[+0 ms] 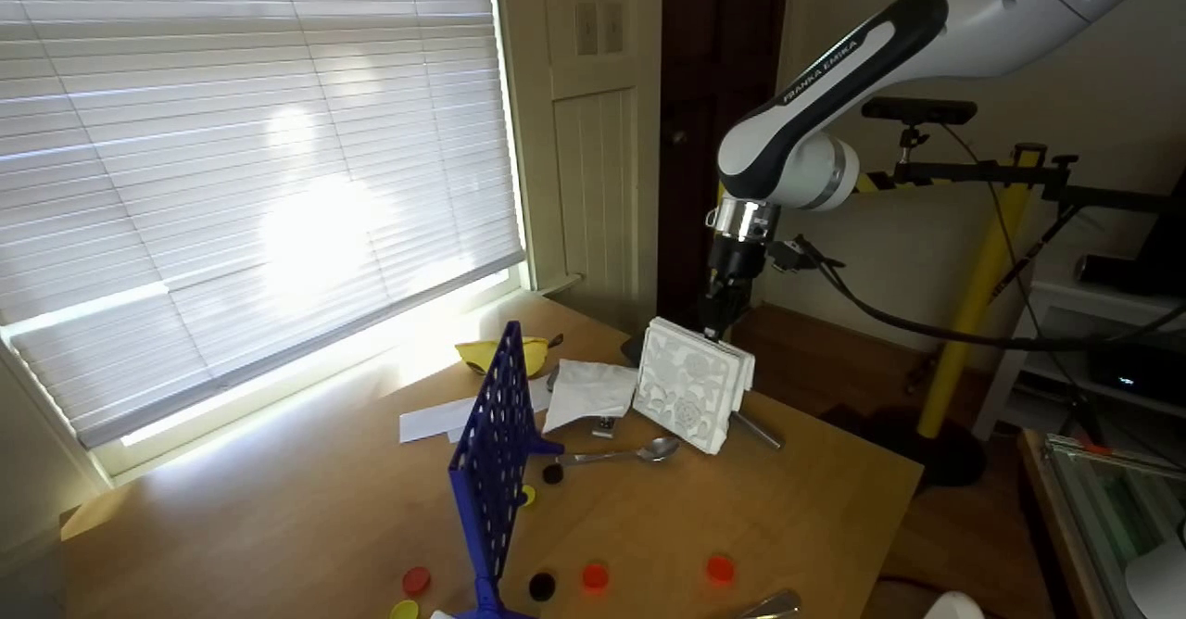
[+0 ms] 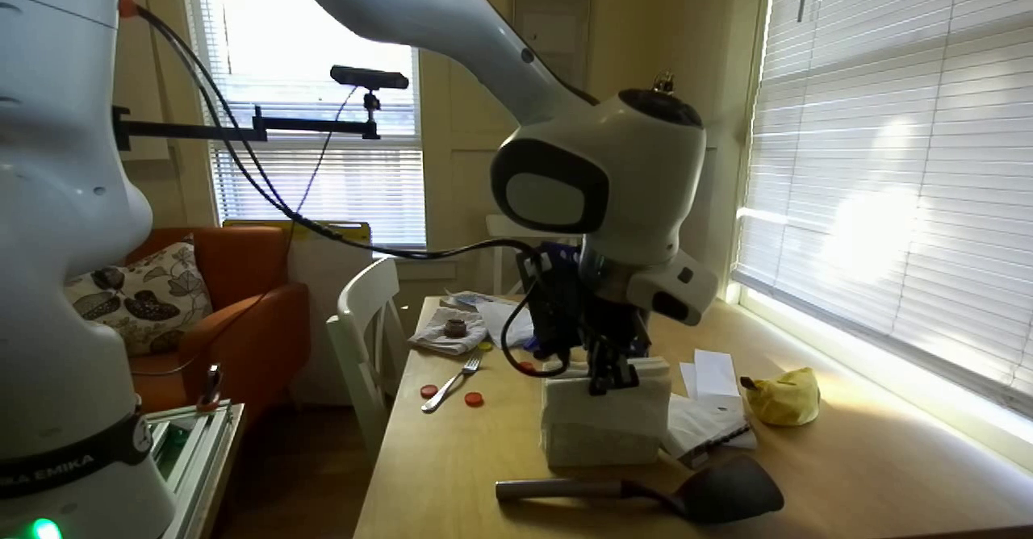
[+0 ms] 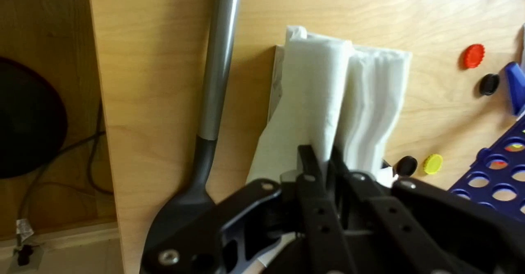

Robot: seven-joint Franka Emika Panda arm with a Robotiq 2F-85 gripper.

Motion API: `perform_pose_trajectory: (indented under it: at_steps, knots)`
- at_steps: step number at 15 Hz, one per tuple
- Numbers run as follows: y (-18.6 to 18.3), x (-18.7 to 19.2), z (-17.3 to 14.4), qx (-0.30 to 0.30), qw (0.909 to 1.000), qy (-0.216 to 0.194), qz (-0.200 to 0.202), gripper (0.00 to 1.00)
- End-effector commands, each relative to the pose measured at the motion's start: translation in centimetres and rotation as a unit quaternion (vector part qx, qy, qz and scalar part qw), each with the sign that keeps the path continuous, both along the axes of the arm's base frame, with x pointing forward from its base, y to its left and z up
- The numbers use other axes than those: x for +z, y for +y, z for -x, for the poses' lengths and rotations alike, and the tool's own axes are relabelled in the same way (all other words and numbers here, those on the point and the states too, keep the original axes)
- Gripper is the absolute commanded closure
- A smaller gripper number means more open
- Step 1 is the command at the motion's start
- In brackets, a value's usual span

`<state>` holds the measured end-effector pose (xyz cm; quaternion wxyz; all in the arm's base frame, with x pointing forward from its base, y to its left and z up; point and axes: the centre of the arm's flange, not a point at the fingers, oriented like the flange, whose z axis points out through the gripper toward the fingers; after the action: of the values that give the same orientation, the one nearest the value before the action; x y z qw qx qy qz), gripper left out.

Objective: Move the stack of tissues to the right then remove a tissue from the stack

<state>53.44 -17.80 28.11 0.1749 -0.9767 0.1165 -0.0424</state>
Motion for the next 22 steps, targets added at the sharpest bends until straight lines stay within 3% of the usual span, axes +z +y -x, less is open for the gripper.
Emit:
perform_pose_trajectory:
  at_steps: [1, 6, 10, 12, 13, 14, 15, 18, 22]
  knots:
    - [0.0, 1.2, -0.3, 0.002, 1.0, 0.003, 0.007, 0.99]
    - [0.3, 2.5, -0.2, 0.016, 0.9998, -0.004, 0.014, 0.99]
    - [0.7, 2.7, -0.4, 0.026, 0.9995, -0.002, 0.02, 0.93]
    - [0.8, 2.7, -0.3, 0.03, 0.9993, 0.0, 0.024, 0.98]
    - [0.9, 2.8, -0.4, 0.034, 0.999, 0.002, 0.028, 0.7]
    - [0.9, 2.8, -0.5, 0.035, 0.9989, -0.001, 0.032, 0.88]
    - [0.9, 2.9, -0.5, 0.036, 0.9988, 0.0, 0.032, 0.94]
    - [0.9, 3.4, -0.5, 0.039, 0.9986, -0.003, 0.035, 1.0]
    - [0.9, 4.0, -0.6, 0.04, 0.9985, -0.007, 0.037, 0.99]
